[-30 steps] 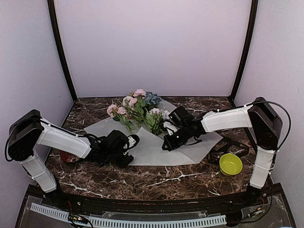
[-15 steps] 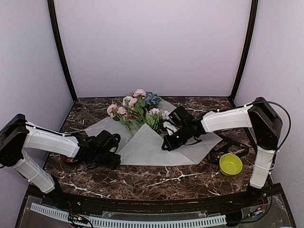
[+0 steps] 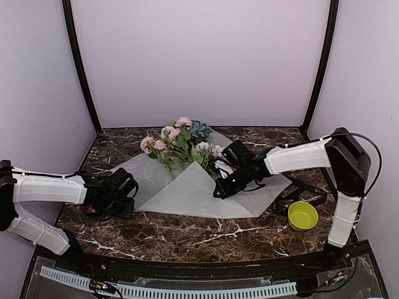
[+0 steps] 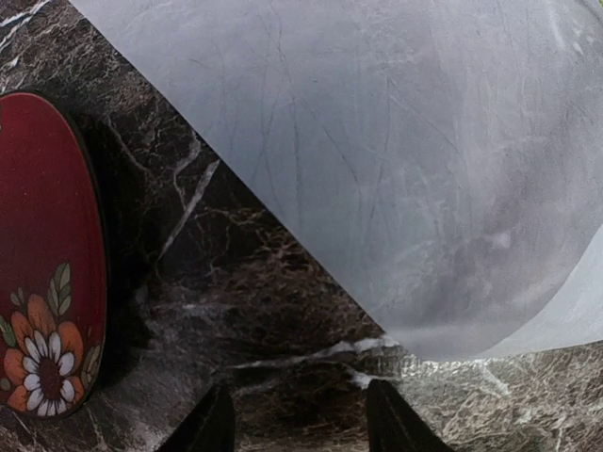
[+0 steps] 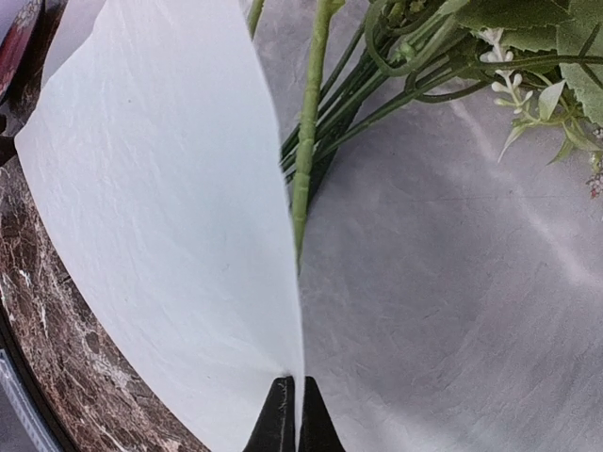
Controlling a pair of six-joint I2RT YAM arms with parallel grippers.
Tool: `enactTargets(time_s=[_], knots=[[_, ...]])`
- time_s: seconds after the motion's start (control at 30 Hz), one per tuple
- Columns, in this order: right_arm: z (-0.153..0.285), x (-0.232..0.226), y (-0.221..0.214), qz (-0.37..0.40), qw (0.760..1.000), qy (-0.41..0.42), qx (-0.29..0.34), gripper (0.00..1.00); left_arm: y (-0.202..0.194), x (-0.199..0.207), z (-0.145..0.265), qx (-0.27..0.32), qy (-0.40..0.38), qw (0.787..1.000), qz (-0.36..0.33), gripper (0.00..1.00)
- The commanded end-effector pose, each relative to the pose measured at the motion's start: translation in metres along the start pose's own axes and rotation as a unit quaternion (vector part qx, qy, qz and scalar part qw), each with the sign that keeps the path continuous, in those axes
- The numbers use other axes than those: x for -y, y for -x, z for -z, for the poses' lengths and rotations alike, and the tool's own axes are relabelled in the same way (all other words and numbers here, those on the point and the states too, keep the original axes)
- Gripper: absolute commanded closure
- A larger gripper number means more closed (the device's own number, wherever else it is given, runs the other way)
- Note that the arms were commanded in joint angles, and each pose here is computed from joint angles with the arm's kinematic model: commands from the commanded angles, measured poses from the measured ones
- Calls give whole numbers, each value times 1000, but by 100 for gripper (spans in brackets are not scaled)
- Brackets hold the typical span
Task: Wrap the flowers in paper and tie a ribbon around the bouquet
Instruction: Press the fold line of the 1/4-folded wrapping paper.
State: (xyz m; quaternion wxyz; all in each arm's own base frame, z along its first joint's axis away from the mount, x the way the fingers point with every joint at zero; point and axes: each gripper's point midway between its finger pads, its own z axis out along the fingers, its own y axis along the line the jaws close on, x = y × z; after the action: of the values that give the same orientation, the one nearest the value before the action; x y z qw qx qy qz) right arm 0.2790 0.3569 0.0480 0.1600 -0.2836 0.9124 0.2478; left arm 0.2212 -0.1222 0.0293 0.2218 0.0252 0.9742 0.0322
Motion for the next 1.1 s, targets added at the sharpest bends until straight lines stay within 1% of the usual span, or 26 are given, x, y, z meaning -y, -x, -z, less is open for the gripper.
enactTargets(time_s=[0.0, 0.07, 0.17, 0.23, 0.3, 0.5, 0.67, 0.77, 0.83, 0.93, 0.97, 1.0, 1.07], knots=[[1, -4, 4, 3, 1000, 7, 9, 100, 38, 21, 25, 58, -16, 997, -48, 55], [2, -4, 5, 2, 1000, 7, 10, 100, 58, 46, 44, 103, -27, 989, -98, 56], [1, -5, 5, 0, 1000, 9, 10, 100, 75, 87, 63, 153, -76, 972, -159, 56], [1, -6, 5, -1, 1000, 11, 9, 100, 77, 107, 63, 166, -119, 962, -180, 56], [0, -7, 7, -2, 1000, 12, 9, 100, 76, 118, 52, 174, -130, 955, -204, 56], [1, -5, 10, -2, 1000, 2, 7, 100, 55, 128, 2, 90, -127, 960, -234, 56], [8, -2, 11, 3, 1000, -13, 2, 100, 30, 112, -23, 29, -111, 968, -224, 56], [24, 5, 18, 5, 999, -34, 4, 91, 14, 105, -26, 9, -115, 969, -218, 57], [49, 17, 33, -1, 997, -66, 30, 83, 4, 99, -28, 3, -116, 970, -212, 57], [90, 23, 60, 1, 991, -97, 89, 63, -5, 92, -30, -3, -113, 972, -205, 57], [101, 21, 67, 8, 989, -107, 104, 57, -6, 91, -31, -5, -114, 972, -204, 57], [108, 18, 71, 14, 987, -112, 113, 54, -8, 90, -31, -6, -114, 973, -202, 57], [109, -6, 73, 43, 986, -101, 123, 51, -10, 90, -32, -8, -116, 973, -199, 57]])
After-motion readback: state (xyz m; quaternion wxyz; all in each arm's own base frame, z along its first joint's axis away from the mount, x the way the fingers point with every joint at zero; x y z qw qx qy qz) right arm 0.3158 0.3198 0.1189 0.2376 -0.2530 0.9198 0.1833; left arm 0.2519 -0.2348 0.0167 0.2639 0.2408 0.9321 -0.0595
